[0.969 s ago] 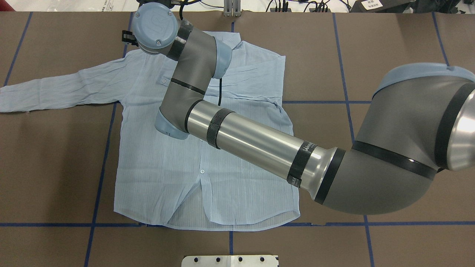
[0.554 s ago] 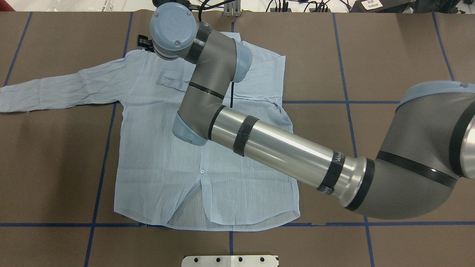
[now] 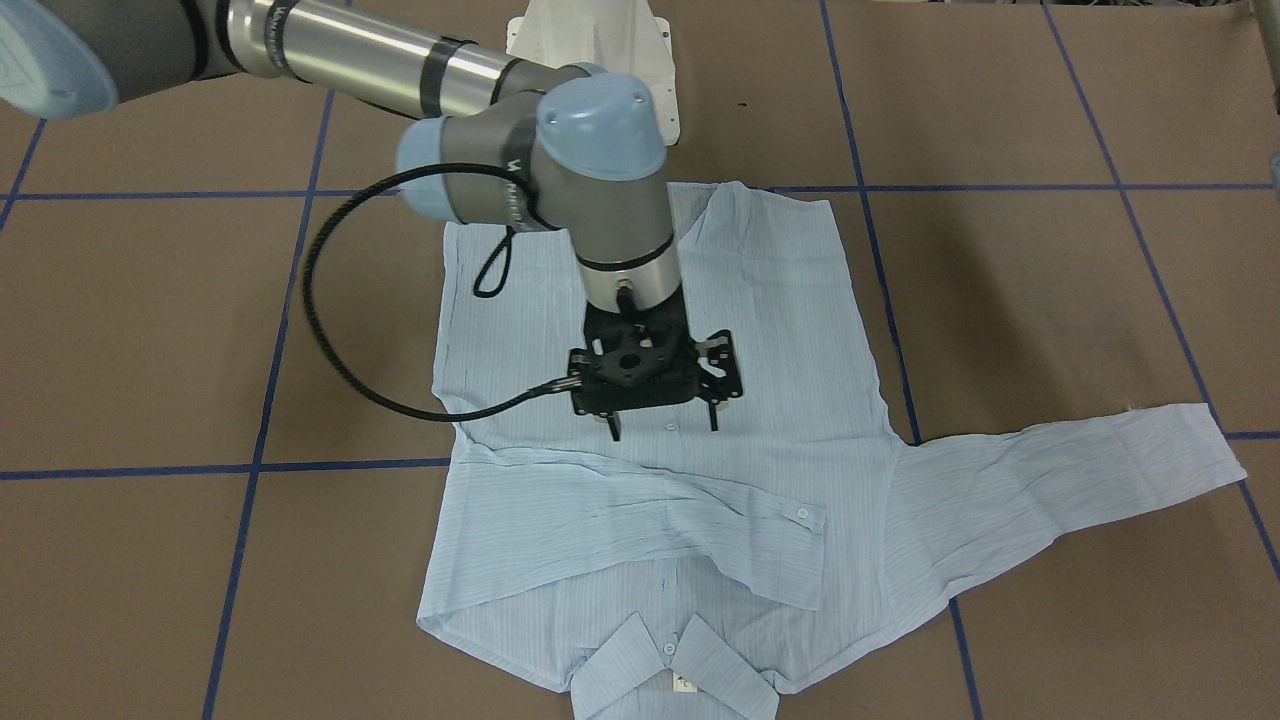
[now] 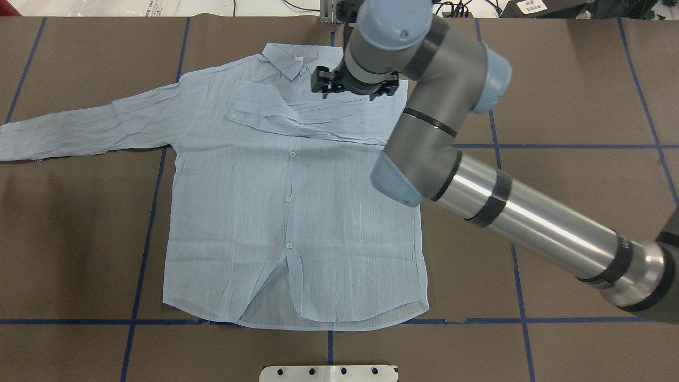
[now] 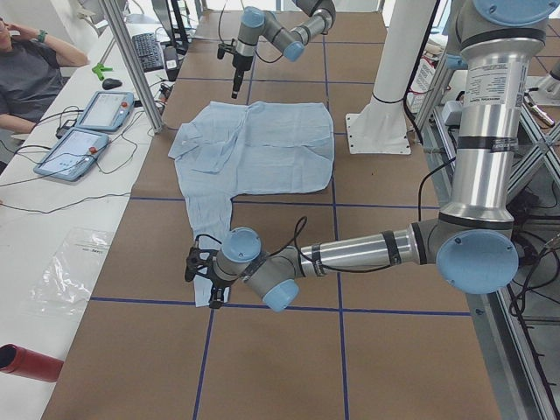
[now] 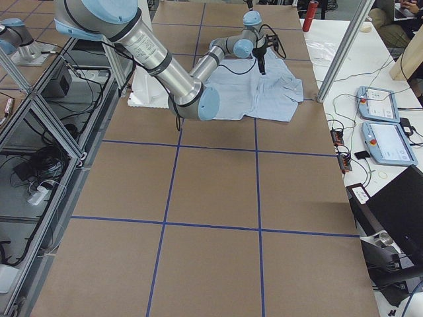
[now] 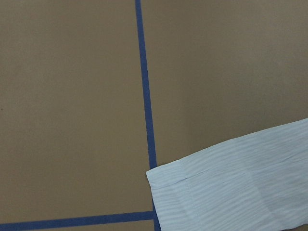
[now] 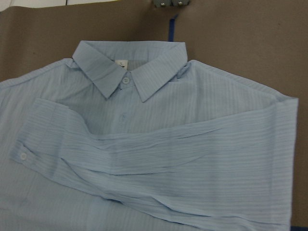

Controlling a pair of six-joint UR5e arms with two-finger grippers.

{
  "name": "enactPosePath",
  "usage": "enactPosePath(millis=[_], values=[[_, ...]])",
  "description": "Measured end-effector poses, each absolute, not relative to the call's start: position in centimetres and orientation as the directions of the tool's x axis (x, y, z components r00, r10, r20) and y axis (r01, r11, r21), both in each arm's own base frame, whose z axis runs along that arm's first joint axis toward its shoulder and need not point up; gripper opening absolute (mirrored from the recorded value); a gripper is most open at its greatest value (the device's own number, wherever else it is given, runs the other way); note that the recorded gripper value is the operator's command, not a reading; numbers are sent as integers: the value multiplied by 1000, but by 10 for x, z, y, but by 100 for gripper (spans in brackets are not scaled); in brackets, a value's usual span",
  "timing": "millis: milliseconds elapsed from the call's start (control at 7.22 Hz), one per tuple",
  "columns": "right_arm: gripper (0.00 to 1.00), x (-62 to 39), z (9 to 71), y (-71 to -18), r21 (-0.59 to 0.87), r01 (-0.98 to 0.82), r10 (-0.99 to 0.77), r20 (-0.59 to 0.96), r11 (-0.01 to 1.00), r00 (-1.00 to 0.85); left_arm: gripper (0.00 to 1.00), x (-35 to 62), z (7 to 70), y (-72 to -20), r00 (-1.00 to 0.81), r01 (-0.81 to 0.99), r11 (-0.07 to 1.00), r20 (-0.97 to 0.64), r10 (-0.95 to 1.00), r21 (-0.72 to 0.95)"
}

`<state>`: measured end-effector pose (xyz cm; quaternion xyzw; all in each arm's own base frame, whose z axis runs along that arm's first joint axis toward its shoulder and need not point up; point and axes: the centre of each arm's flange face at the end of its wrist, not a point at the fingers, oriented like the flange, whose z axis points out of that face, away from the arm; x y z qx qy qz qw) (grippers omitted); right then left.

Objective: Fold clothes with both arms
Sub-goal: 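Open the right gripper and withdraw it away from the shirt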

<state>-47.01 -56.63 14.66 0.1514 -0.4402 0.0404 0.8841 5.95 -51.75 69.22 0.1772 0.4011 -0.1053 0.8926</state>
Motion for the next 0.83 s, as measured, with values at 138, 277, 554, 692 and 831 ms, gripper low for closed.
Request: enactPosePath(millis=[138, 277, 554, 692, 831], values=[[100, -428, 180, -563, 242, -158, -95, 779, 957, 619, 91, 87, 697, -510, 653, 376, 903, -751, -99, 208], [100, -391, 213, -561, 263, -115, -134, 763, 958, 632, 90, 106, 700, -507, 659, 407, 891, -740, -134, 200], [100, -357, 250, -555, 291, -67, -180, 738, 954, 650, 83, 119, 714, -503, 675, 428, 883, -718, -171, 192], [100, -352, 256, -554, 293, -60, -184, 735, 954, 653, 77, 122, 720, -502, 680, 426, 885, -711, -178, 186], [100, -350, 260, -553, 291, -57, -185, 734, 955, 654, 74, 125, 723, -503, 685, 425, 886, -706, -182, 184]])
